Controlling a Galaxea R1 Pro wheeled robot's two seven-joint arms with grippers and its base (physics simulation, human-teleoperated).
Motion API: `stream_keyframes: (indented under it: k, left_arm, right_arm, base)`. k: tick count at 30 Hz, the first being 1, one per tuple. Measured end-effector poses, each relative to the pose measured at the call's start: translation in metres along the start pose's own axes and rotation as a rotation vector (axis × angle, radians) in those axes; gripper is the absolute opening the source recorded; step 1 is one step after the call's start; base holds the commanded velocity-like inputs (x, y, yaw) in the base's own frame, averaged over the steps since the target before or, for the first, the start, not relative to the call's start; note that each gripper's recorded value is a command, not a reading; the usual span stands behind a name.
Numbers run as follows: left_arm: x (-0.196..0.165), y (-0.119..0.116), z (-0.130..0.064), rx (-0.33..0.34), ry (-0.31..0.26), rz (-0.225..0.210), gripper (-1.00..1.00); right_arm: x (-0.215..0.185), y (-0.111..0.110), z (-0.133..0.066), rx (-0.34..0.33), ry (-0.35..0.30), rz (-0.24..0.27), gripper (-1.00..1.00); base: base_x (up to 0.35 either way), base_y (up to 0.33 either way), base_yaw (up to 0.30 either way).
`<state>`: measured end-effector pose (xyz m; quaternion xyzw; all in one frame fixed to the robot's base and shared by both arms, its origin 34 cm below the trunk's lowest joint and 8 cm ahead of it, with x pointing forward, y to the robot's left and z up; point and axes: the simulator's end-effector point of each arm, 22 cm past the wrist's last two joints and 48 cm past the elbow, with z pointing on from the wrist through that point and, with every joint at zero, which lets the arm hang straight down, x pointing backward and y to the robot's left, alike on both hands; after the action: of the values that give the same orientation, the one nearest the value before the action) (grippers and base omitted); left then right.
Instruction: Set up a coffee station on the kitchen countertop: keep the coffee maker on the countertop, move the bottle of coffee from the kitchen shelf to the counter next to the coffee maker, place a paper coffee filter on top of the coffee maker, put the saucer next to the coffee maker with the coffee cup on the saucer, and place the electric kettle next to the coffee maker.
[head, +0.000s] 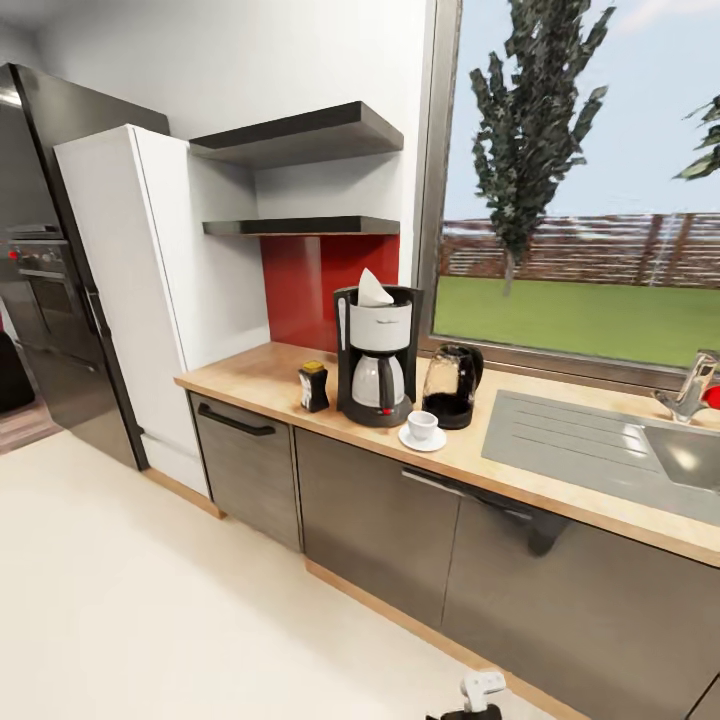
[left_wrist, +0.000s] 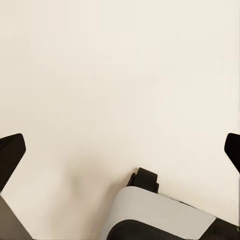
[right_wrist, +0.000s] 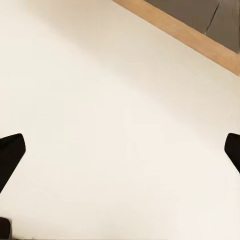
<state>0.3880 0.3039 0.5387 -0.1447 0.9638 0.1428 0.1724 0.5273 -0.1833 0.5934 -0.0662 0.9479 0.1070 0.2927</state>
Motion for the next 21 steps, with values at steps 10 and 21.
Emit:
stream_keyframes:
  k: [10,21]
  left_arm:
    - [0.007,0.010,0.002,-0.018,0.006,0.000,1.00]
    - [0.009,-0.003,-0.002,-0.004,-0.026,-0.019,1.00]
  right_arm:
    - [0.004,-0.004,-0.002,0.007,-0.028,-0.009,1.00]
    - [0.004,-0.003,-0.002,0.006,-0.028,-0.009,1.00]
  base:
    - [0.000,0.000,0.000]
    - [0.000,0.000,0.000]
